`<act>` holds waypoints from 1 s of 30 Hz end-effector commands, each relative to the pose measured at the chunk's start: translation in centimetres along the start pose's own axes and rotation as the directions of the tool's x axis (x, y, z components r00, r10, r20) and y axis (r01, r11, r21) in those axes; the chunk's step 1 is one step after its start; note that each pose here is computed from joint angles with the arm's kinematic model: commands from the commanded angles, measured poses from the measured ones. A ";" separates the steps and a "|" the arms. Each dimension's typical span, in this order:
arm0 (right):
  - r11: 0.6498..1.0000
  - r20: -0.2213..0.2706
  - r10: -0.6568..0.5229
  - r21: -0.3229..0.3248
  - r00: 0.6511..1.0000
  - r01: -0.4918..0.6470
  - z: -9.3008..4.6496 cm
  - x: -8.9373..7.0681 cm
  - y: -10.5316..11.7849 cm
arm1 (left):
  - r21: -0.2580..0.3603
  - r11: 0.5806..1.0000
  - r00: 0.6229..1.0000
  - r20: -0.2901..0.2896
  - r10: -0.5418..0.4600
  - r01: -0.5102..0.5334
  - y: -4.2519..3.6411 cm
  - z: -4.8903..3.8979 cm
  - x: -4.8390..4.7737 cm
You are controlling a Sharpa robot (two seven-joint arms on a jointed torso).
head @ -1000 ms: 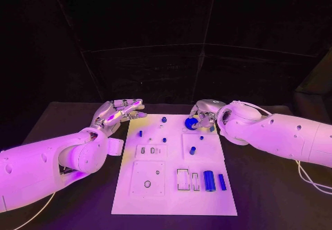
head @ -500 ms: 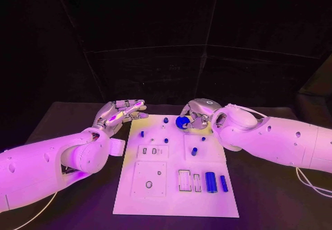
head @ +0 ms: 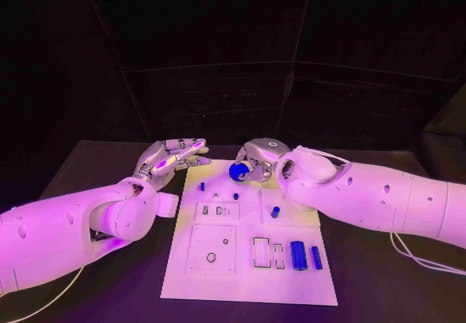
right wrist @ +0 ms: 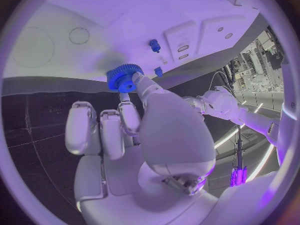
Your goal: Assemble the parts on the task board
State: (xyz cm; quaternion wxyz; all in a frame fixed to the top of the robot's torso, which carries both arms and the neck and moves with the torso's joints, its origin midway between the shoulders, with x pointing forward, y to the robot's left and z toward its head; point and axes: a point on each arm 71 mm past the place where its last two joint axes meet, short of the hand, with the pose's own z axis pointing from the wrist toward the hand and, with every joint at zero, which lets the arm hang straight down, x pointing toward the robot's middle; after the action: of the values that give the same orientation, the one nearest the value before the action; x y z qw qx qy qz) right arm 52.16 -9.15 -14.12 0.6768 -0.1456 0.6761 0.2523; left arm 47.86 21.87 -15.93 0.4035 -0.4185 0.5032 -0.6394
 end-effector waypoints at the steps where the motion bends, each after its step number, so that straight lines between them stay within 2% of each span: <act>1: 1.000 -0.010 -0.018 -0.005 1.000 0.018 0.4 0.2 0.4 | 0.007 1.000 1.000 -0.010 -0.004 0.004 -0.14 0.05 0.16; 12: 1.000 -0.047 -0.022 -0.010 0.999 0.021 1.4 1.5 1.3 | 0.007 1.000 1.000 -0.011 -0.004 0.004 -0.12 0.12 0.19; 30: 0.999 -0.046 -0.029 0.039 0.999 0.031 2.0 1.8 1.3 | 0.007 1.000 1.000 -0.013 -0.005 0.005 -0.09 0.18 0.26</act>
State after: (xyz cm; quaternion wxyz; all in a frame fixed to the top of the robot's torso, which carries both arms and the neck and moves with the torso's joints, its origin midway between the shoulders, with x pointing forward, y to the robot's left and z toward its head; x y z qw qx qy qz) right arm 52.87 -6.62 -15.78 0.6655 -0.1503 0.6917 0.2367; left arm 47.94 21.74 -15.93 0.4030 -0.4181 0.5036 -0.6397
